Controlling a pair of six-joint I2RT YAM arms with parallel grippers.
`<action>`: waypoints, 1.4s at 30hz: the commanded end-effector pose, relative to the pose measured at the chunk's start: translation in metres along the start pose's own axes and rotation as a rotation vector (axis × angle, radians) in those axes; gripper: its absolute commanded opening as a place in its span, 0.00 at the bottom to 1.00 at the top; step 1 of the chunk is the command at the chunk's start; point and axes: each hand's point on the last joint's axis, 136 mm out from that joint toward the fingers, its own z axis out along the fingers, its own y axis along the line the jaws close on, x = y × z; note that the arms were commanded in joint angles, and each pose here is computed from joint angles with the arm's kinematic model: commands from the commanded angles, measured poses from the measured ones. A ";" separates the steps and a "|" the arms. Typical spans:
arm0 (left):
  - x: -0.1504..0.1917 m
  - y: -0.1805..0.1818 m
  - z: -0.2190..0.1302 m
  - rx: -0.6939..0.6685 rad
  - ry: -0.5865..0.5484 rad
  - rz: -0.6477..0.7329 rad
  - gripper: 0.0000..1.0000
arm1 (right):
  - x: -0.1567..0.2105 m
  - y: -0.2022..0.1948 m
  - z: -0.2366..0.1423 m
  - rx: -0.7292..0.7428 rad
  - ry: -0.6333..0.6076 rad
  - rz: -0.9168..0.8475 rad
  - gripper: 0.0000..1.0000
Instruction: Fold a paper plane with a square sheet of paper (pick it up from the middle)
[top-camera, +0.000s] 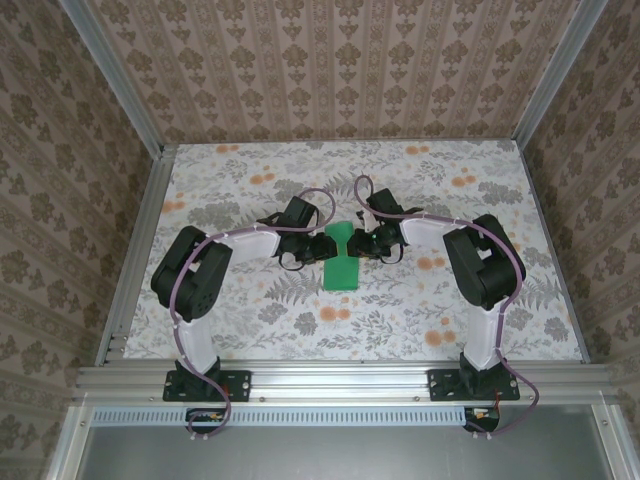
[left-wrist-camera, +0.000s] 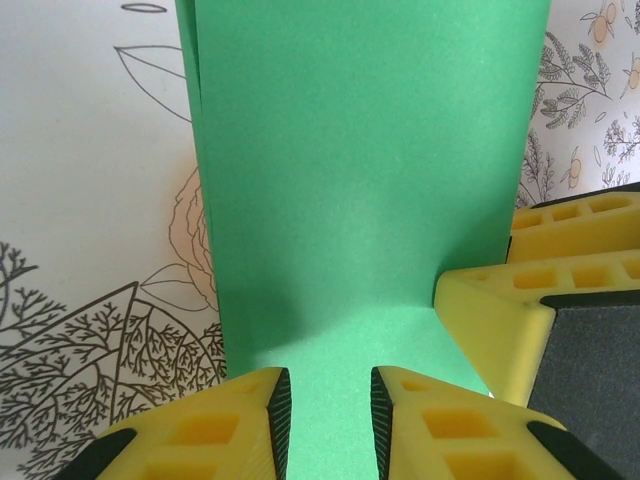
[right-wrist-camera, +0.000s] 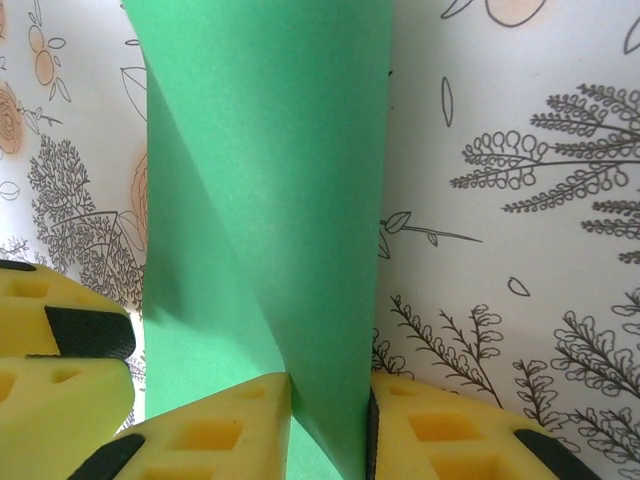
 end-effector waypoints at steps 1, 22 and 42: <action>-0.009 -0.002 -0.007 -0.005 -0.029 0.013 0.30 | 0.012 -0.015 0.009 0.031 0.055 -0.021 0.27; -0.023 -0.004 -0.019 0.005 -0.130 -0.018 0.31 | 0.019 -0.031 0.018 0.086 0.111 -0.043 0.24; -0.019 -0.006 -0.005 0.019 -0.063 -0.011 0.30 | 0.025 -0.037 0.022 0.115 0.152 -0.104 0.26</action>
